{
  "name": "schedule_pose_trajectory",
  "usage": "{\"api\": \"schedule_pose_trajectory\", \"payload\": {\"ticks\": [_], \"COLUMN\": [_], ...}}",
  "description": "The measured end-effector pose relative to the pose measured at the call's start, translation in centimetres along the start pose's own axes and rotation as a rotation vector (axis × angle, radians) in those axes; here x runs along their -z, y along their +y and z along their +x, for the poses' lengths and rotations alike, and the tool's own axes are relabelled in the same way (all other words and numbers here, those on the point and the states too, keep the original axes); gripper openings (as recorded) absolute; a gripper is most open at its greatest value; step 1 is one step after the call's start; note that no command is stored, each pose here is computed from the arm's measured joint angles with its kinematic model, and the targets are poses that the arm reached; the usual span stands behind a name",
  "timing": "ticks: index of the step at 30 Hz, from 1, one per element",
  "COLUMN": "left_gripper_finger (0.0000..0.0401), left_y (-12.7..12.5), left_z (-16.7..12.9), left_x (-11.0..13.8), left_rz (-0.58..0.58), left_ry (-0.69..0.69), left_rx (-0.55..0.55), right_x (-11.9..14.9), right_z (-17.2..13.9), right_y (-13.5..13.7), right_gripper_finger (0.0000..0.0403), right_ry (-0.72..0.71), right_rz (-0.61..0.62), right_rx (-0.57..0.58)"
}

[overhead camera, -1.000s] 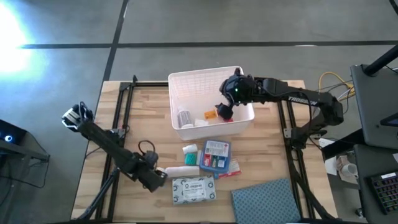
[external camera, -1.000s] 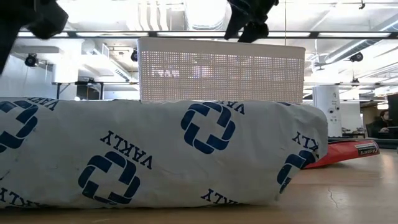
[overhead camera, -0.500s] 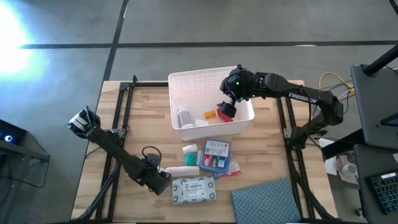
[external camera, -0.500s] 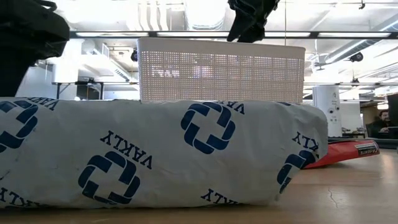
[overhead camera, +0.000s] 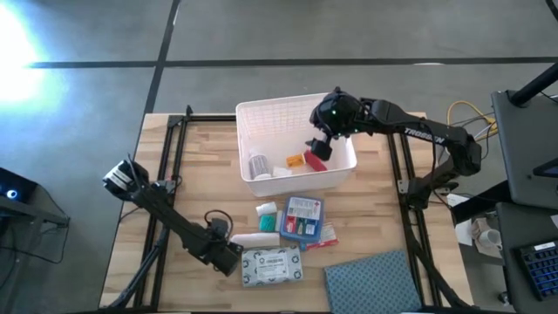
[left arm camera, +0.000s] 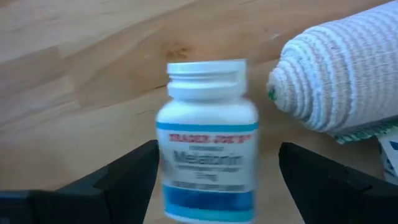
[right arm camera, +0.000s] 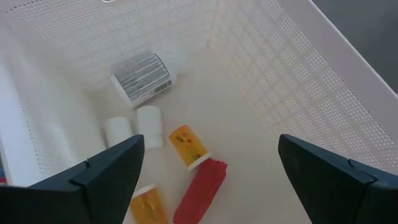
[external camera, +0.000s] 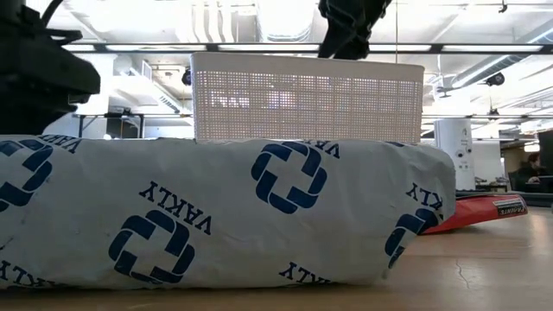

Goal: Pick & place medical supplies in basket/bin
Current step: Put the blue and white pill bottle into the white bin

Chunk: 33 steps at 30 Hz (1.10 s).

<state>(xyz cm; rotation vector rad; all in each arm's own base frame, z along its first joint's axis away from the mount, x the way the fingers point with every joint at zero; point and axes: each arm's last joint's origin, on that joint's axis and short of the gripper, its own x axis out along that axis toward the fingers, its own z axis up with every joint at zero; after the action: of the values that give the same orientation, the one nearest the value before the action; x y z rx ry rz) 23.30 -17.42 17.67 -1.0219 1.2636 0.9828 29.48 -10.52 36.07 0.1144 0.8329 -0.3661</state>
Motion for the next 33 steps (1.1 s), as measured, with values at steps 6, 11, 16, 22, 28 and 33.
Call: {"api": "schedule_pose_trajectory", "payload": {"ticks": [6,11,16,22,28,33], "left_gripper_finger": [0.0299,0.0260,0.0201,0.0189,0.0189,0.0189], "left_y": [0.1,0.3,0.6,1.8,3.3,5.1], "left_z": [0.4,0.7,0.6,-4.3,-13.2,-20.1], "left_x": [0.1,0.0,-0.2,-1.8,-4.7,-8.0], "left_rz": [0.001,0.003,0.005,-0.012,0.016,0.051], "left_ry": [0.012,0.009,0.003,-0.081,-0.437,-0.925], "left_rx": [-0.030,-0.043,-0.060,-0.067,0.305,0.532], "right_x": [0.0,-0.1,-0.1,-0.6,-1.2,-1.2], "right_z": [0.0,0.0,0.1,-0.7,-2.0,-3.0], "right_y": [-0.6,-1.0,-1.0,-1.0,-1.4,-1.5], "right_gripper_finger": [0.0359,0.0359,0.0359,0.0359,0.0359,0.0359], "right_ry": [-0.001,-0.007,-0.011,-0.087,-0.170,-0.206], "right_rz": [0.012,0.023,0.024,0.029,0.034,0.038], "right_rx": [0.012,0.020,0.020,0.034,0.152,0.177]}}
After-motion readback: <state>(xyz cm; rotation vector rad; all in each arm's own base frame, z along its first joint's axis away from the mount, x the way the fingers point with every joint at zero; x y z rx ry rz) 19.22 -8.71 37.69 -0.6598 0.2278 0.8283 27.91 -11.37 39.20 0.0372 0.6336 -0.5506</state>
